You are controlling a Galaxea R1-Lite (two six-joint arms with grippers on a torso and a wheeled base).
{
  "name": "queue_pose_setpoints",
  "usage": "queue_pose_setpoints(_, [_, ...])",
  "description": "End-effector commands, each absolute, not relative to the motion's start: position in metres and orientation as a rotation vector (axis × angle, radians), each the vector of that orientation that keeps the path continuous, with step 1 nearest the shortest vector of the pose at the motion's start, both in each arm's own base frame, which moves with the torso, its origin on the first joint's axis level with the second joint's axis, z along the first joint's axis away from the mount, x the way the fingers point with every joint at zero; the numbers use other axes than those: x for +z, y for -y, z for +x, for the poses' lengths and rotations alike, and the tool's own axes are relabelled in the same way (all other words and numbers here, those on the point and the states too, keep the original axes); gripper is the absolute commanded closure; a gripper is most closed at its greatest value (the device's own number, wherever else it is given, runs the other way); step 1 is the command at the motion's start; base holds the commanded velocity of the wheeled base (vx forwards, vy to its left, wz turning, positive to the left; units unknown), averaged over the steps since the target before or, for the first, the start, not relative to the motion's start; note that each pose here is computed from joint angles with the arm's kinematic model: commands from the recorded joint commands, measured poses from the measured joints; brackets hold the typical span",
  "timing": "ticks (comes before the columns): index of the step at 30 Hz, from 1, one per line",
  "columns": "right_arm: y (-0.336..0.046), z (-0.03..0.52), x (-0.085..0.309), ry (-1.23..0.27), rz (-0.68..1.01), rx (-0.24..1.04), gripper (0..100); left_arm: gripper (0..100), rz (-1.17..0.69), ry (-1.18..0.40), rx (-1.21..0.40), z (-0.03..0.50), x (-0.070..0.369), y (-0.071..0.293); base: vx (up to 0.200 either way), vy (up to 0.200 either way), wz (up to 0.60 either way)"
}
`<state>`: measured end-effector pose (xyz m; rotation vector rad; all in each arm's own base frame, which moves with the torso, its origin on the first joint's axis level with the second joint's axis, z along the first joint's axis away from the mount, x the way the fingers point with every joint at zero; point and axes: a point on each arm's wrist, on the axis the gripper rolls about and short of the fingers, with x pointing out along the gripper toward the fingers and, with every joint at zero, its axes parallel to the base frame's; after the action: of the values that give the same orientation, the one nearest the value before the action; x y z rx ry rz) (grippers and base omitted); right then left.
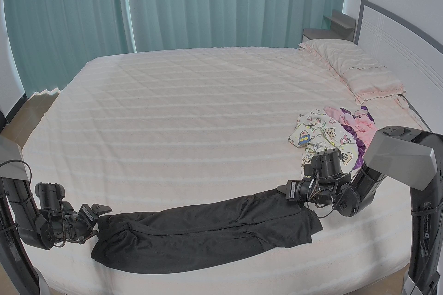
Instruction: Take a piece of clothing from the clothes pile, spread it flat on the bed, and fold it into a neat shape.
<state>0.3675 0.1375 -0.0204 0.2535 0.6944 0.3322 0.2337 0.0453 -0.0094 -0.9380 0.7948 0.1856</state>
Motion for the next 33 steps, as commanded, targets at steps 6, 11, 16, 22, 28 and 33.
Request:
queue_pose_setpoints(6, [-0.141,0.384,0.023,-0.556,0.272,0.339,0,0,-0.937,-0.798,0.185,0.233,-0.01,-0.045,0.0,0.0,0.0])
queue_pose_setpoints(11, [-0.173,0.369,0.03,-0.573,0.245,0.422,0,0,-0.939,-0.8,0.186,0.233,-0.01,-0.045,0.0,0.0,0.0])
queue_pose_setpoints(16, [-0.204,0.355,-0.001,-0.659,0.196,0.484,0,0,-0.937,-0.804,0.187,0.232,-0.01,-0.045,0.0,0.0,0.0])
queue_pose_setpoints(22, [-0.215,0.353,-0.032,-0.704,0.102,0.503,0,0,-0.934,-0.806,0.187,0.231,-0.011,-0.044,0.0,0.0,0.0])
queue_pose_setpoints(28, [-0.224,0.357,-0.04,-0.693,0.056,0.508,0,0,-0.934,-0.806,0.187,0.231,-0.011,-0.044,0.0,0.0,0.0])
queue_pose_setpoints(33, [-0.231,0.363,-0.042,-0.675,0.032,0.515,0,0,-0.934,-0.809,0.186,0.231,-0.011,-0.044,0.0,0.0,0.0])
